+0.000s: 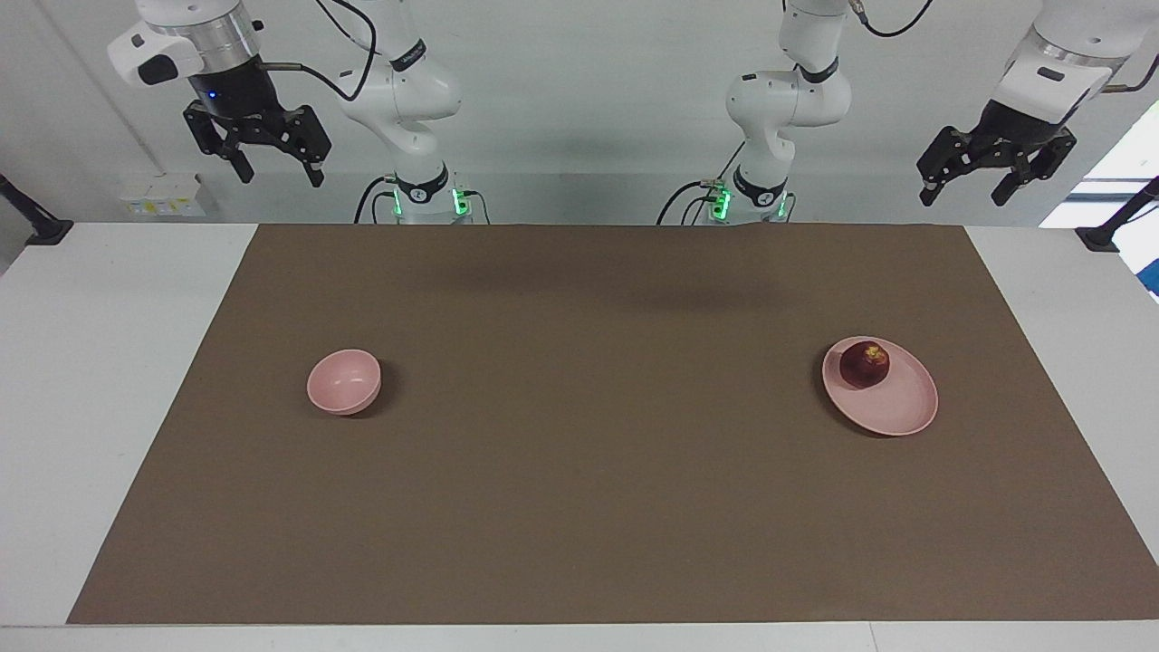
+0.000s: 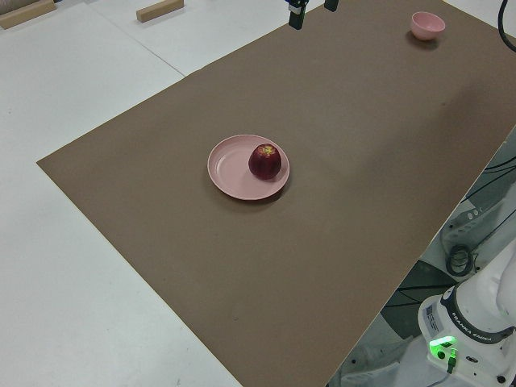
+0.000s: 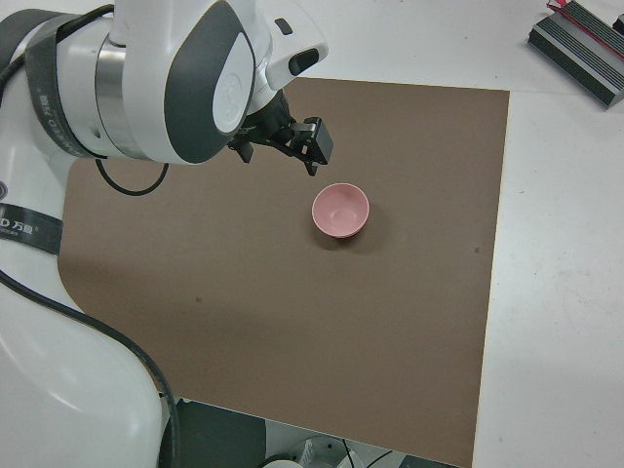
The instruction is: Move apple from plate to bowl
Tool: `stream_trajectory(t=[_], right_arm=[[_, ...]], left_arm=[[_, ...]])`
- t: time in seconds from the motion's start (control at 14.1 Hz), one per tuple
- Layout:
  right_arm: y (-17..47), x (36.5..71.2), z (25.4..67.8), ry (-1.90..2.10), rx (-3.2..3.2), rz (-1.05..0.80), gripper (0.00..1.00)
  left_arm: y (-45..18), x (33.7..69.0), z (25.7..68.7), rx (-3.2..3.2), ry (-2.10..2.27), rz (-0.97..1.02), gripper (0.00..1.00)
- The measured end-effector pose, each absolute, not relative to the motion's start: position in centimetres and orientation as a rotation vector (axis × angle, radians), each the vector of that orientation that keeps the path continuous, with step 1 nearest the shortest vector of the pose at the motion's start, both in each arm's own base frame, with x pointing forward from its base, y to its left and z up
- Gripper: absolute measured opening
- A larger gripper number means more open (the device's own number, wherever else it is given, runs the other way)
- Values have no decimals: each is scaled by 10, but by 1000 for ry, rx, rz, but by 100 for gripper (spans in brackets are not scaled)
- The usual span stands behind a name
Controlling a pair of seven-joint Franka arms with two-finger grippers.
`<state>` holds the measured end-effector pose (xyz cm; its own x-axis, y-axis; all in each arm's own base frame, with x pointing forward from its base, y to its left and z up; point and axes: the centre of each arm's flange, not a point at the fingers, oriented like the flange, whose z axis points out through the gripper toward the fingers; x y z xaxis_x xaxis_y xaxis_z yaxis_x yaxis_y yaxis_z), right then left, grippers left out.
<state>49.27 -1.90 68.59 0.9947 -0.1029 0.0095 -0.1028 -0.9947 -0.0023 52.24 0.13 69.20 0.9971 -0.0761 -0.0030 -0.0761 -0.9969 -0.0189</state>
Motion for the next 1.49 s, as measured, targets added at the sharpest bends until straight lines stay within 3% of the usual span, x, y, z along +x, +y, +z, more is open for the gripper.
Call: stream_trajectory(t=[0.99, 1.49], right_arm=[[-19, 493, 686, 162, -3136, -15, 100], [-19, 493, 686, 162, -3136, -15, 100]], left_arm=[[0, 519, 687, -3121, 124, 23, 100], [-6, 530, 626, -3121, 146, 18, 100]])
